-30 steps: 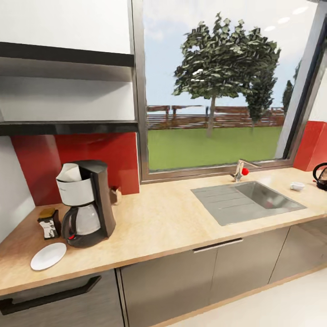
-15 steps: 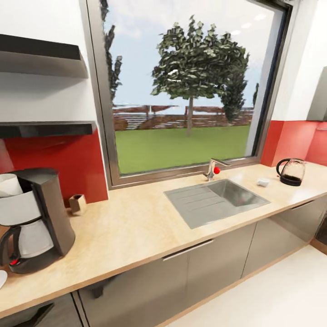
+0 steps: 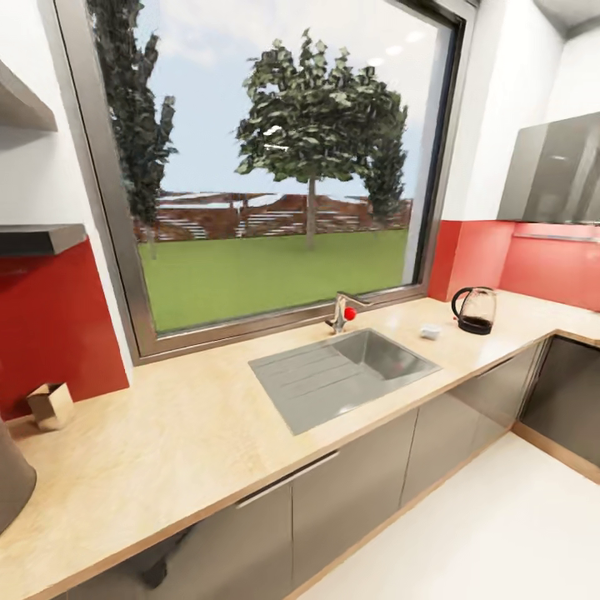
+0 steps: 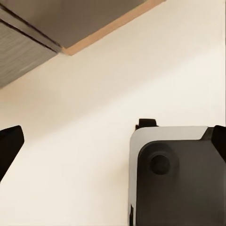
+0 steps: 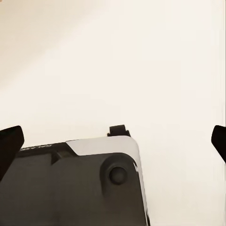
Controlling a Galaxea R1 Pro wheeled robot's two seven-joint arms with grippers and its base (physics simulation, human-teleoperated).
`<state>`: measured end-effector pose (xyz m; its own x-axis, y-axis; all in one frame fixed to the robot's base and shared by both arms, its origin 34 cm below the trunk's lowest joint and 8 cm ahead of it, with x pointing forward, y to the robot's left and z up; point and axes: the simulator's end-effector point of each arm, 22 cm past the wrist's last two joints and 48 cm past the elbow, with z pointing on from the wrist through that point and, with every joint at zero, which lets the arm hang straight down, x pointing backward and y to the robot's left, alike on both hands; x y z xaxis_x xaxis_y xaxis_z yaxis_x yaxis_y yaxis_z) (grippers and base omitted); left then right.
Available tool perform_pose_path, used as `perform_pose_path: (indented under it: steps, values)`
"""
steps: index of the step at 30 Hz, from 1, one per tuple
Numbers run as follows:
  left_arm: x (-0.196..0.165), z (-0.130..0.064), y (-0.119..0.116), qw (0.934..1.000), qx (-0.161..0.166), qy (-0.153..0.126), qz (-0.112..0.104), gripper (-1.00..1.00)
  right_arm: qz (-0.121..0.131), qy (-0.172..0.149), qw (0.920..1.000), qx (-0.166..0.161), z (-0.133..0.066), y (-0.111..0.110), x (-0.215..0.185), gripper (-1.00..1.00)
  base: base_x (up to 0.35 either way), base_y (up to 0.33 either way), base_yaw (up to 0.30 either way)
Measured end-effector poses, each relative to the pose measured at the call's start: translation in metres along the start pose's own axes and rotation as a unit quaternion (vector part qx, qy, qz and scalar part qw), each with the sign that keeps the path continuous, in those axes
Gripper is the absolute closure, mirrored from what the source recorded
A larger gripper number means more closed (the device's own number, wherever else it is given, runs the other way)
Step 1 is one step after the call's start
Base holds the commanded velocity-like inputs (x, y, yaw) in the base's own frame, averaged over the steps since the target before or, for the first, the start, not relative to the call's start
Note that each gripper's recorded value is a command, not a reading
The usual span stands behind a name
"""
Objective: Set up a coffee station on the kitchen countertop: keep the coffee maker on the countertop, move the bottle of coffee from the kitchen shelf to the counter next to the coffee maker, place a paper coffee filter on top of the coffee maker, put the saucer next to the coffee maker with the coffee cup on the saucer, and place the electric kettle next to the coffee maker.
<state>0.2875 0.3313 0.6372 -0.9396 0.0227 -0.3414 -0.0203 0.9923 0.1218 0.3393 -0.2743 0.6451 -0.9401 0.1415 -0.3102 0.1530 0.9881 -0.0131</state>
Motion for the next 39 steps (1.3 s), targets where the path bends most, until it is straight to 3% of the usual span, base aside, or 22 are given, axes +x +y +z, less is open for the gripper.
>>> perform_pose_path:
  steps: [39]
  values:
    - [0.010, 0.000, -0.014, 0.9999, 0.009, 0.013, 0.002, -1.00, -0.001, 0.013, 0.9999, 0.003, 0.003, -0.002, 0.010, -1.00, 0.228, -0.206, -0.224]
